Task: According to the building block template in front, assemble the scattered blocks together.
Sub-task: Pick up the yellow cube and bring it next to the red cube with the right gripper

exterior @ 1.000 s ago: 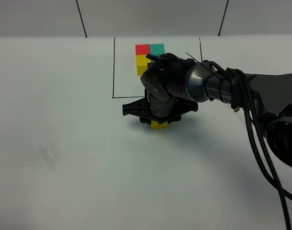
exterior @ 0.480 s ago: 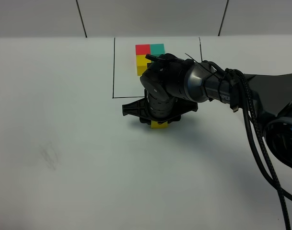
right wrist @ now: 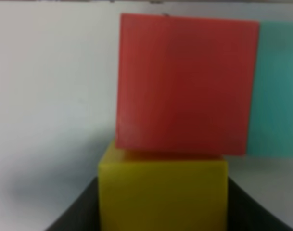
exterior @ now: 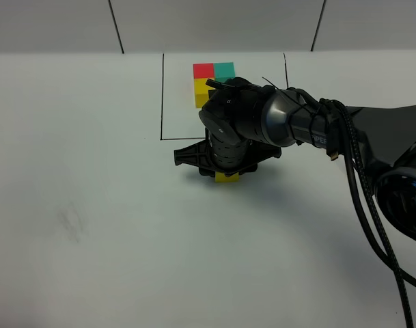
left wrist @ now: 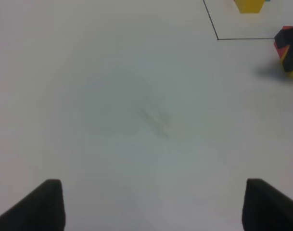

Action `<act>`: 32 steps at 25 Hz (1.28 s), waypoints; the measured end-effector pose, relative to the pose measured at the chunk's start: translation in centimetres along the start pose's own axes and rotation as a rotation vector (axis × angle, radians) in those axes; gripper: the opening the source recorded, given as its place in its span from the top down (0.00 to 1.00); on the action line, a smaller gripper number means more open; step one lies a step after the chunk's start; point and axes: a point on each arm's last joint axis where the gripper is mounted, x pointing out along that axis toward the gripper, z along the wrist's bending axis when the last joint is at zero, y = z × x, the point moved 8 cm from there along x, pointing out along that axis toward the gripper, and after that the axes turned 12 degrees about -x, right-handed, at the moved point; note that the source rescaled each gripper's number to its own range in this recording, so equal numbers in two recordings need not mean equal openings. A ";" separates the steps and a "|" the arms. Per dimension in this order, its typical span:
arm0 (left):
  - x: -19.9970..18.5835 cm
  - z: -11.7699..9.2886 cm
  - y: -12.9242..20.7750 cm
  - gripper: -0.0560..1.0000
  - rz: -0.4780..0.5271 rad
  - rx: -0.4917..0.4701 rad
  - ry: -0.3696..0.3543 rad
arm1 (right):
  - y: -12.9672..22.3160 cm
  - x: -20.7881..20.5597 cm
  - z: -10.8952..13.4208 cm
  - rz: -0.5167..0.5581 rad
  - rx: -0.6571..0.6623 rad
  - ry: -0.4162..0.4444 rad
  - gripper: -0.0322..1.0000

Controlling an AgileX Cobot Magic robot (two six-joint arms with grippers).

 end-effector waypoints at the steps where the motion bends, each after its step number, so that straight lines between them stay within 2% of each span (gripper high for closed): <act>1: 0.0 0.0 0.0 0.30 0.000 0.000 0.000 | 0.0 0.0 0.0 0.000 0.000 0.000 0.71; 19: 0.0 0.0 0.0 0.30 0.000 0.000 0.000 | -0.4 0.1 -0.4 -0.006 0.013 -0.003 0.71; 32: 0.0 0.0 0.0 0.30 0.000 0.000 0.000 | -0.3 0.2 -0.6 0.003 -0.045 0.001 0.71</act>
